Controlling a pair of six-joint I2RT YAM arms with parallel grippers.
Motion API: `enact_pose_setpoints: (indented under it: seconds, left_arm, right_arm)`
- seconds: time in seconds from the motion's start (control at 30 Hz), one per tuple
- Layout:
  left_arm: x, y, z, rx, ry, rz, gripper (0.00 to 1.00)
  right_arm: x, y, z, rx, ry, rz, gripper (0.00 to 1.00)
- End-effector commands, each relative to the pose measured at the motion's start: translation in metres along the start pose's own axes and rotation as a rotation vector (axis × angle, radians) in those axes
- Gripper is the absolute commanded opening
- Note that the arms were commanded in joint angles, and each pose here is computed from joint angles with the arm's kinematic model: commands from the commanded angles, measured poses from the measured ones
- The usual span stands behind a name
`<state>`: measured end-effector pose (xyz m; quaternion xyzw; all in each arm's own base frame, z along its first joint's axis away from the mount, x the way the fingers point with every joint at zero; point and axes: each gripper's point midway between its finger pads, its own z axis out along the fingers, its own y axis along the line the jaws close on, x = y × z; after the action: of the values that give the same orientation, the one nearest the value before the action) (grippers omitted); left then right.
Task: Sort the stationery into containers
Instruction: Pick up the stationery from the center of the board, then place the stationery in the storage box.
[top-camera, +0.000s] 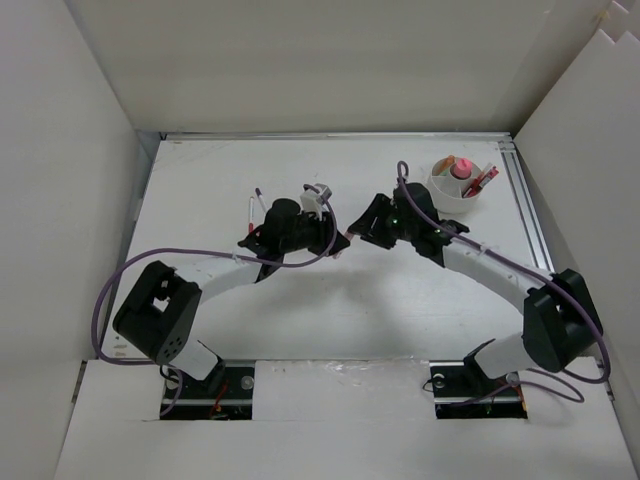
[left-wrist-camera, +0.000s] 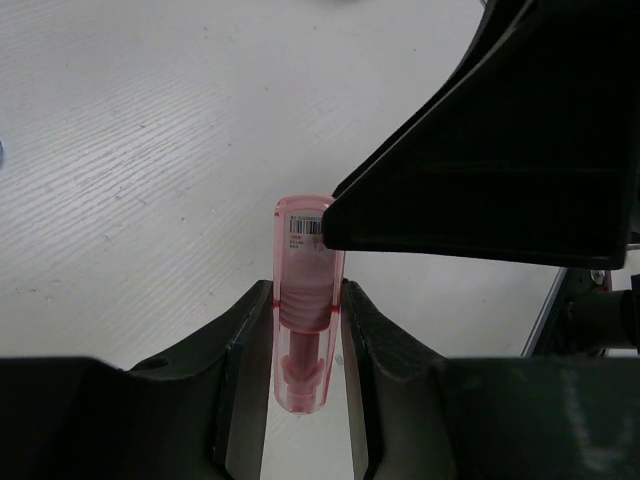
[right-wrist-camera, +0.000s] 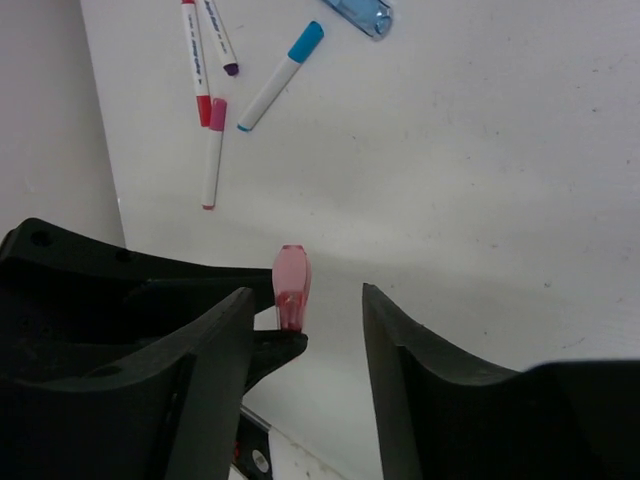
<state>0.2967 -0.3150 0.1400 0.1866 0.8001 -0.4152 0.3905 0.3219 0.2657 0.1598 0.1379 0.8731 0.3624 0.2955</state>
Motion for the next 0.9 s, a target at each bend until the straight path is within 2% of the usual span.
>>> enact_pose_setpoints:
  seconds: [0.0,0.07,0.2,0.23,0.4,0.47,0.53,0.57,0.7,0.77,0.87]
  left_arm:
    - [-0.013,-0.016,-0.004,0.069,-0.051,0.028,0.0]
    - [-0.008,-0.015,-0.005,0.074,-0.039,0.034,0.0]
    - [-0.01,-0.017,-0.005,0.086,-0.043,0.038,0.0]
    - [-0.01,-0.017,-0.005,0.086,-0.043,0.038,0.0]
    - [-0.012,-0.018,-0.005,0.089,-0.051,0.042,0.05]
    - [-0.015,-0.018,-0.004,0.085,-0.064,0.046,0.16]
    - [-0.016,-0.019,-0.006,0.089,-0.073,0.05,0.29]
    - [-0.016,-0.019,-0.007,0.089,-0.073,0.05,0.46]
    - [-0.024,-0.026,-0.014,0.103,-0.104,0.066,0.8]
    - [-0.033,-0.034,-0.021,0.121,-0.144,0.085,0.85]
    - [-0.035,-0.035,-0.025,0.117,-0.156,0.088,0.86]
  right_arm:
    - [-0.009,0.03,0.005,-0.089,-0.02,-0.006,0.51]
    - [-0.007,0.031,0.008,-0.097,-0.012,0.003,0.48]
    - [-0.007,0.033,0.012,-0.103,-0.005,0.011,0.37]
    - [-0.006,0.034,0.011,-0.109,0.003,0.011,0.28]
    - [-0.005,0.032,0.014,-0.101,0.009,0.025,0.13]
    - [-0.015,0.029,0.012,-0.095,-0.02,0.044,0.06]
    - [-0.02,0.026,0.011,-0.09,-0.029,0.05,0.05]
    - [-0.027,0.025,0.008,-0.091,-0.046,0.057,0.05]
    - [-0.067,0.026,-0.004,-0.098,-0.143,0.09,0.04]
    - [-0.093,0.023,-0.012,-0.079,-0.21,0.108,0.04]
    - [-0.147,0.015,-0.033,-0.043,-0.331,0.151,0.02]
